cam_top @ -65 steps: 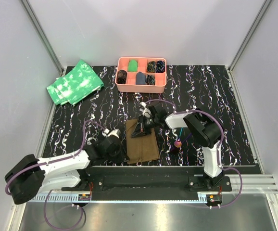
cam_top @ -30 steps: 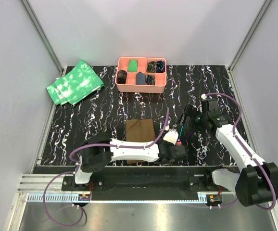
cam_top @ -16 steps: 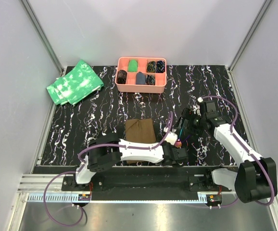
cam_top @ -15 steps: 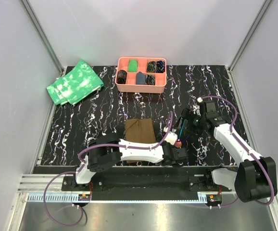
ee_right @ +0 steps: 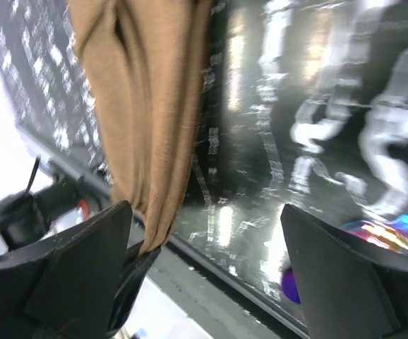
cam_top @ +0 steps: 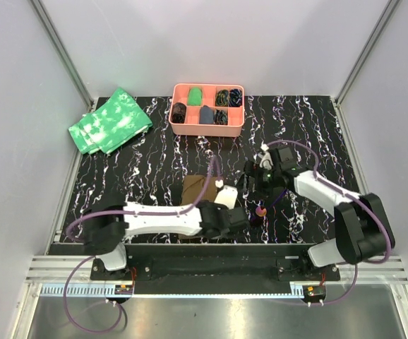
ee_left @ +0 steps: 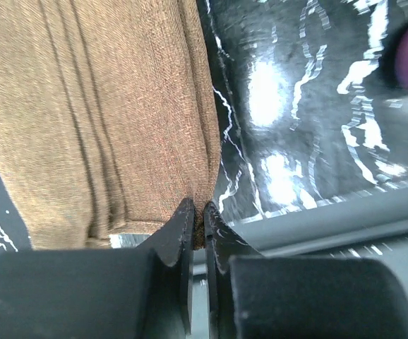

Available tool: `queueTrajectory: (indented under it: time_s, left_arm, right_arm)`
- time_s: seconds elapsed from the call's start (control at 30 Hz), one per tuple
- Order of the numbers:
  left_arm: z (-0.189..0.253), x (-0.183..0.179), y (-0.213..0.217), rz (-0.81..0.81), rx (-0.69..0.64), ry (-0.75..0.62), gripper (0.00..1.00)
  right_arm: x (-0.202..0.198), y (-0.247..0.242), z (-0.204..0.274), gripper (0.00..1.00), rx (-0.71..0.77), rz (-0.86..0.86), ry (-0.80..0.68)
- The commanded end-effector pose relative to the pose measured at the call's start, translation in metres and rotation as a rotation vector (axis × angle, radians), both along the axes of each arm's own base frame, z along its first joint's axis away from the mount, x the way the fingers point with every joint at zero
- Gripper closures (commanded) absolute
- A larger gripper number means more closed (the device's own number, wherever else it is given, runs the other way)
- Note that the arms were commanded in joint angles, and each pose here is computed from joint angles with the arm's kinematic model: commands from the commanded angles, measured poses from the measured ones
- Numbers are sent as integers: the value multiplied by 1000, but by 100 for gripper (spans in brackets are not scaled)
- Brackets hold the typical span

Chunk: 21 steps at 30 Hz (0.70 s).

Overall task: Fold the napkin into a case and place the utensils inside
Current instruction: Pick up the 2/3-rectangle-folded napkin from the center of the board, then pass from the left arm to the right

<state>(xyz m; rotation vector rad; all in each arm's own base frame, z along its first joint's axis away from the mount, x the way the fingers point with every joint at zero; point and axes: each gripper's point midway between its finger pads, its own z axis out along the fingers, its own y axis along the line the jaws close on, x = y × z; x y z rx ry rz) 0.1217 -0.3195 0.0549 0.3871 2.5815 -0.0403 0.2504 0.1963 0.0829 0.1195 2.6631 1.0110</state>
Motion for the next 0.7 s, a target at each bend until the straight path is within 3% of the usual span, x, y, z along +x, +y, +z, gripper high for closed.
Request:
queueTrajectory:
  time_s: [0.0,0.3,0.67]
  left_arm:
    - [26,-2,-15,-13,-200,42,97]
    - [35,-4,-4,-3,-249,56,98]
    - [43,-5,1,-2,-281,51,99]
  right_arm:
    - [9,47,20,3,163,71,-28]
    - [9,83,-7,0,237,113,34]
    - [18,97,-35,19,250,120,78]
